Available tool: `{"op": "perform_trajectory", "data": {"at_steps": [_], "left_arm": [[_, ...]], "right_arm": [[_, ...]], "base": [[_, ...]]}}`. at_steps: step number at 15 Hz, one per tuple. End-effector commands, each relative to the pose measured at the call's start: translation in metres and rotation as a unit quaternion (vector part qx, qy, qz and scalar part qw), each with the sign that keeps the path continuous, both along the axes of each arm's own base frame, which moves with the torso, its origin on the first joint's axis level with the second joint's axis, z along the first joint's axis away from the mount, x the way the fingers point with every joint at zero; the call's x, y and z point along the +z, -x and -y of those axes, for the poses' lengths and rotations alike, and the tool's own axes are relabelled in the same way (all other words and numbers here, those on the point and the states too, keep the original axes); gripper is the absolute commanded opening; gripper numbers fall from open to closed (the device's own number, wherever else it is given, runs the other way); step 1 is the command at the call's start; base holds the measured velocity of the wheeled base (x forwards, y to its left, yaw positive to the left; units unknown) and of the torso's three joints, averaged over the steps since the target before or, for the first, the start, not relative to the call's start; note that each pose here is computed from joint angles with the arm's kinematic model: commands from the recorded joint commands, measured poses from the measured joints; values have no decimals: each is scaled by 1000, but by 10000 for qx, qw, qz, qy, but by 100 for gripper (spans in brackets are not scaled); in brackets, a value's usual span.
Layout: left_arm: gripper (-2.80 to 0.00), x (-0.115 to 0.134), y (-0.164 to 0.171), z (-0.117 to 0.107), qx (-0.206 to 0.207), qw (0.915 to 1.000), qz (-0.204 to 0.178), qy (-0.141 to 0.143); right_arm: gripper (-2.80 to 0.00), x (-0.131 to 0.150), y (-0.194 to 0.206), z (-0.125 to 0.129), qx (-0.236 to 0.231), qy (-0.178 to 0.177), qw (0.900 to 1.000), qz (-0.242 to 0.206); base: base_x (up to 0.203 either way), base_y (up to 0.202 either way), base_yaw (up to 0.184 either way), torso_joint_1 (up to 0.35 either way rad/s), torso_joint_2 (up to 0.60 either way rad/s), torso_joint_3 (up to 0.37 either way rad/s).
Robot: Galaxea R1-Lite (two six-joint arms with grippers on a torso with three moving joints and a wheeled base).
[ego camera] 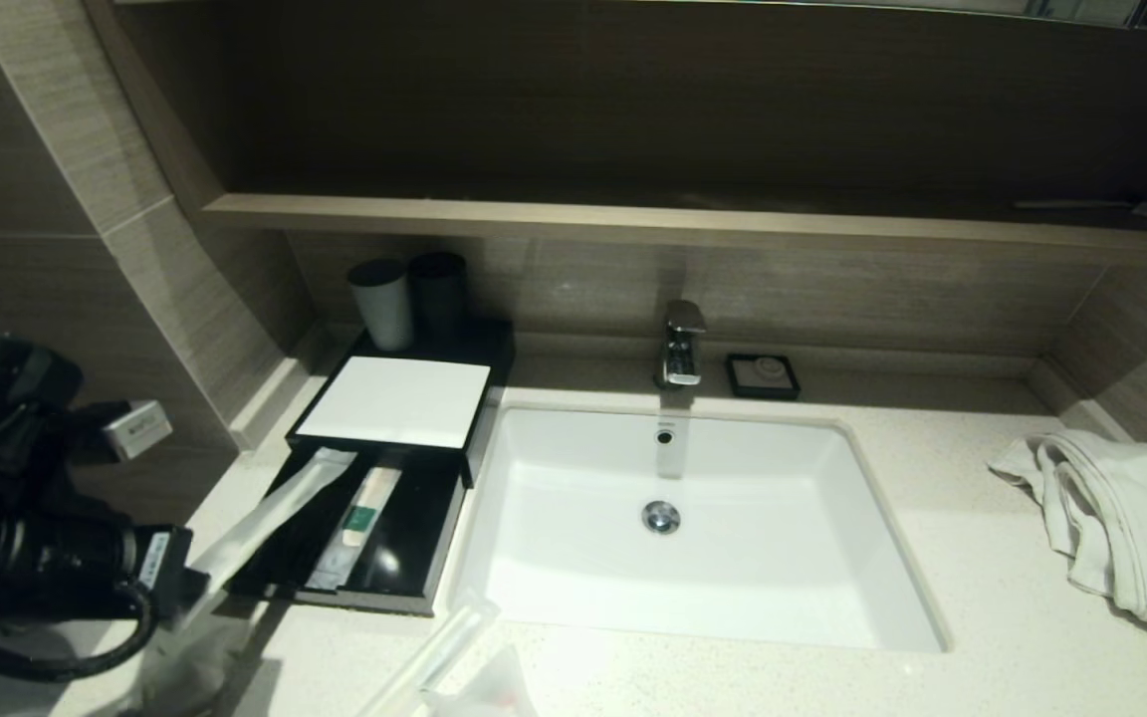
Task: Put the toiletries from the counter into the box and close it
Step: Place the bathroom toiletry into the drawer
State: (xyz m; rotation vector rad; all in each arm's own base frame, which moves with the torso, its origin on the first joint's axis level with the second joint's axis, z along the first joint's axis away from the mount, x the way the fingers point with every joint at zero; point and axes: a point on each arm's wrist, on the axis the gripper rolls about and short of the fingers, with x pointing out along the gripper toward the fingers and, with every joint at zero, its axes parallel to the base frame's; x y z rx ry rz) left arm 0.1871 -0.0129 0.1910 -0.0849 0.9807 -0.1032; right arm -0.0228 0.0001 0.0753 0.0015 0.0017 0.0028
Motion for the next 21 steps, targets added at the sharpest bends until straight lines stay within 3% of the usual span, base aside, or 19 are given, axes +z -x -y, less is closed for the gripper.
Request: {"op": "perform_trajectory", "data": {"at_steps": [1,4,8,21], "left_arm": [[-280,-4,-4,11,-56,9999,-120,-49],[-280,-8,-8,16,-57,9997,-236,-13],[-280,-18,-17,21,34,9987,-466,-191],[-280,-41,-64,35,72,9985,-526,-160]], "right_arm": [[-280,0,0,0,2,0,10000,1],[-280,0,0,0,2,0,10000,1],[-280,0,0,0,2,0,10000,1],[-280,0,0,0,-6,0,10000,1]], "base": [[0,0,0,0,0,0],[0,0,0,0,0,0],[0,0,0,0,0,0],[0,0,0,0,0,0]]}}
